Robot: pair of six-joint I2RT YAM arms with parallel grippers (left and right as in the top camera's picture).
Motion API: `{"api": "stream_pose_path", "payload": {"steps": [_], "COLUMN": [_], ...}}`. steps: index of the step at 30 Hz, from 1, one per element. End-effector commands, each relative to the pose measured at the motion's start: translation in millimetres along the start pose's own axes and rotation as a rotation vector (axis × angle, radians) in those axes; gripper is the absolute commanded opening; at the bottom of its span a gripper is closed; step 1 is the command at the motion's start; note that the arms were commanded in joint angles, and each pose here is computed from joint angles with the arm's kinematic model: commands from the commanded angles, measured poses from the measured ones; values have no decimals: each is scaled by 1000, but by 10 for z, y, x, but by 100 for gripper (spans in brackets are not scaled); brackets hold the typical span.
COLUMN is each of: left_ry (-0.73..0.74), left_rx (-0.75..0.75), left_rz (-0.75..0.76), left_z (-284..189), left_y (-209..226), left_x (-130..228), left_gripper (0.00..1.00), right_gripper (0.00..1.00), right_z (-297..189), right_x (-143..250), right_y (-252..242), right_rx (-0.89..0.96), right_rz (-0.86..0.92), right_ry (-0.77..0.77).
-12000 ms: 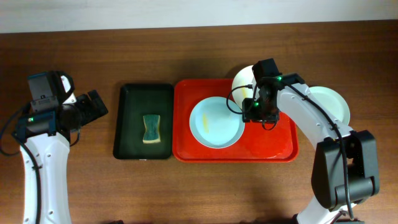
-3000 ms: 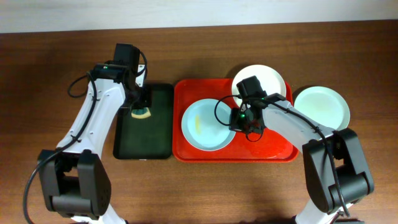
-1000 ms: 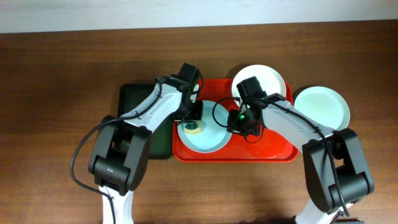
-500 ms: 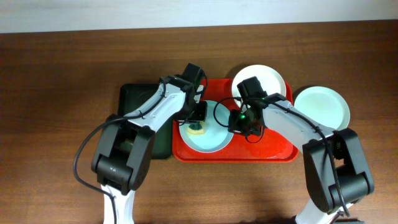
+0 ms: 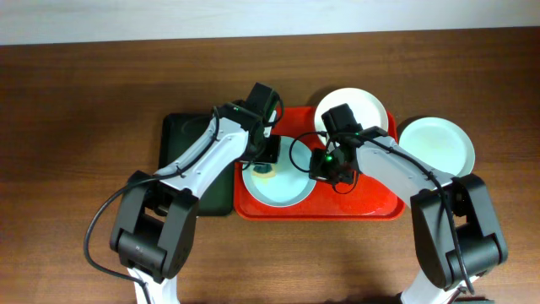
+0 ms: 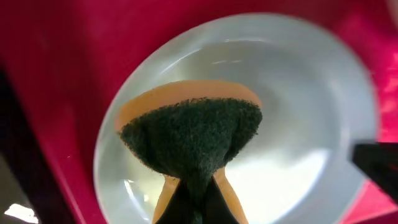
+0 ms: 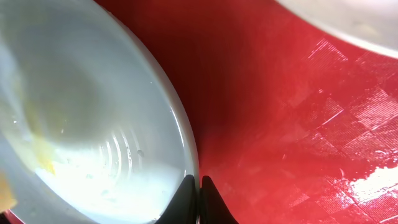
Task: Clean dirty plates on tray and stack at the side
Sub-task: 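Scrub the light blue plate with the sponge while right gripper holds it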
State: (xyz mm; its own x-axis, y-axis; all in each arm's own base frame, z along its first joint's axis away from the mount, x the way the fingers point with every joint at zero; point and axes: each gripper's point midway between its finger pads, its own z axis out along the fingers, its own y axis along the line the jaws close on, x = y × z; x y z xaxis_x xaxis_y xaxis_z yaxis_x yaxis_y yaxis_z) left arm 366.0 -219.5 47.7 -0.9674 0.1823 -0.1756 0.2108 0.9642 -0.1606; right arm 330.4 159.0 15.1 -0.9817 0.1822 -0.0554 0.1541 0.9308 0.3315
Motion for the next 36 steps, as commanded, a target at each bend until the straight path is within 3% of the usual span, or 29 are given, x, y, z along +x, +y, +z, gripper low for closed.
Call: {"api": "stream_pose_path", "payload": {"steps": [1, 8, 18, 23, 28, 31, 36], "left_ry": [0, 37, 26, -49, -145, -126, -73], "left_rx": [-57, -39, 363, 353, 228, 137, 105], "left_rz": [8, -76, -41, -72, -121, -132, -114], "left_z": [132, 421, 426, 80, -333, -295, -10], "left_y": [155, 218, -451, -331, 31, 171, 165], "left_x": [138, 414, 373, 77, -42, 43, 193], "left_gripper": [0, 0, 0, 0, 0, 0, 0], "right_gripper": [4, 4, 4, 4, 4, 4, 4], "right_z": [-2, -2, -2, -2, -2, -2, -2], "right_x": [11, 11, 4, 5, 11, 11, 11], "right_y": [28, 29, 33, 32, 29, 29, 29], "right_rx": [-9, -9, -11, -10, -9, -9, -9], "right_rz": [1, 1, 0, 0, 1, 1, 1], "right_ry": [4, 4, 1, 1, 4, 4, 4]}}
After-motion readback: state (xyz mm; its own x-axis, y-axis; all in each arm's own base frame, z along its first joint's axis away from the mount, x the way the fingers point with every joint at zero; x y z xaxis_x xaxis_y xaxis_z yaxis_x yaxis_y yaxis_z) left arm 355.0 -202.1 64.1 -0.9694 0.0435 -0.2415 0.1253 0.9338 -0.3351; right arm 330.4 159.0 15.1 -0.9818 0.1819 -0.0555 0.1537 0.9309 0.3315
